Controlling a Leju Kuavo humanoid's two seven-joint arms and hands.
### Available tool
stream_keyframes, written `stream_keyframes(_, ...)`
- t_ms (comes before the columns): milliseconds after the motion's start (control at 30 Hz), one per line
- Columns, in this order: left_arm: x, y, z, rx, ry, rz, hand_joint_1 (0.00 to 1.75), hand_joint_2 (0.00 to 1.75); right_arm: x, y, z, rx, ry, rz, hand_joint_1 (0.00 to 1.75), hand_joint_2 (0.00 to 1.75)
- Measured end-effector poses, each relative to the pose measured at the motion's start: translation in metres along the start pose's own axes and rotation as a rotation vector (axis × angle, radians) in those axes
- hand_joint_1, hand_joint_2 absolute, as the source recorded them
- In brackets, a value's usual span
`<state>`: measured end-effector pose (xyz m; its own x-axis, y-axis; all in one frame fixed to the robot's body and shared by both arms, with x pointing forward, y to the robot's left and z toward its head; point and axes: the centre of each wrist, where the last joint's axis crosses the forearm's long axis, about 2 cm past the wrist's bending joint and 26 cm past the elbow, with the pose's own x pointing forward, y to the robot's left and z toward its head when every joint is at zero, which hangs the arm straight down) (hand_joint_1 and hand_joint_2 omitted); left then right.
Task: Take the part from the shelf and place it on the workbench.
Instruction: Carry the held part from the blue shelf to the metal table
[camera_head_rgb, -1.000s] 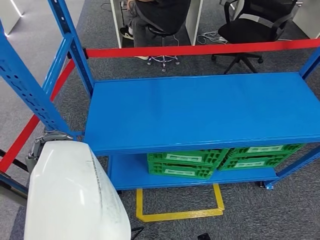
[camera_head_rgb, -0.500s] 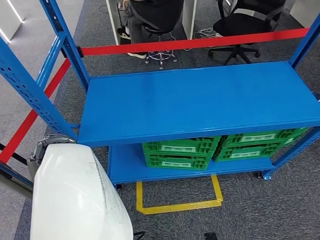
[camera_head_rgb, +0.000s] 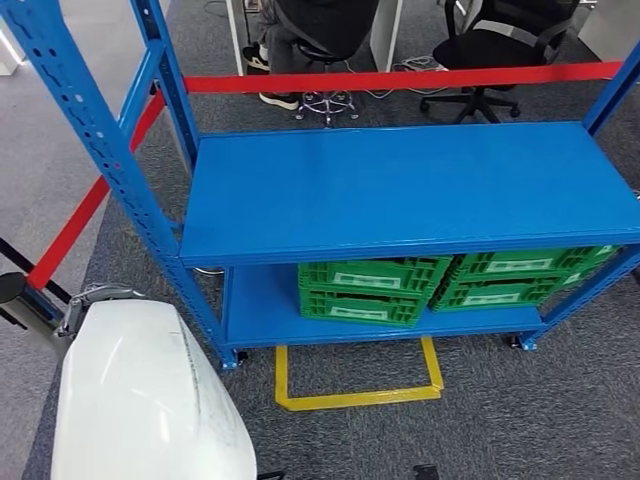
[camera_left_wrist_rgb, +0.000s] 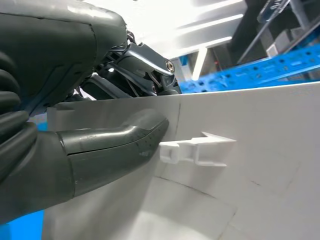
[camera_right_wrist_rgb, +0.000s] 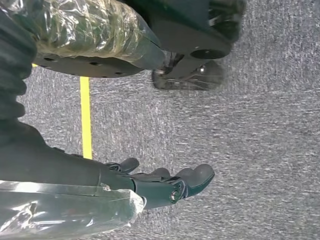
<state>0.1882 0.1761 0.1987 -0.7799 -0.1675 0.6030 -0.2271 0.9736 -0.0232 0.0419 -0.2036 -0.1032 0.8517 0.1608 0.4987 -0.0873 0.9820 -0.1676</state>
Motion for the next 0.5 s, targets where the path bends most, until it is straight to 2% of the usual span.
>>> stream_keyframes(500, 0.0007, 0.0059, 0.008, 0.016, 0.021, -0.027, 1.75, 1.75, 0.0005, 0.0002, -0.0002, -0.001, -0.001, -0.012, 0.0, 1.75)
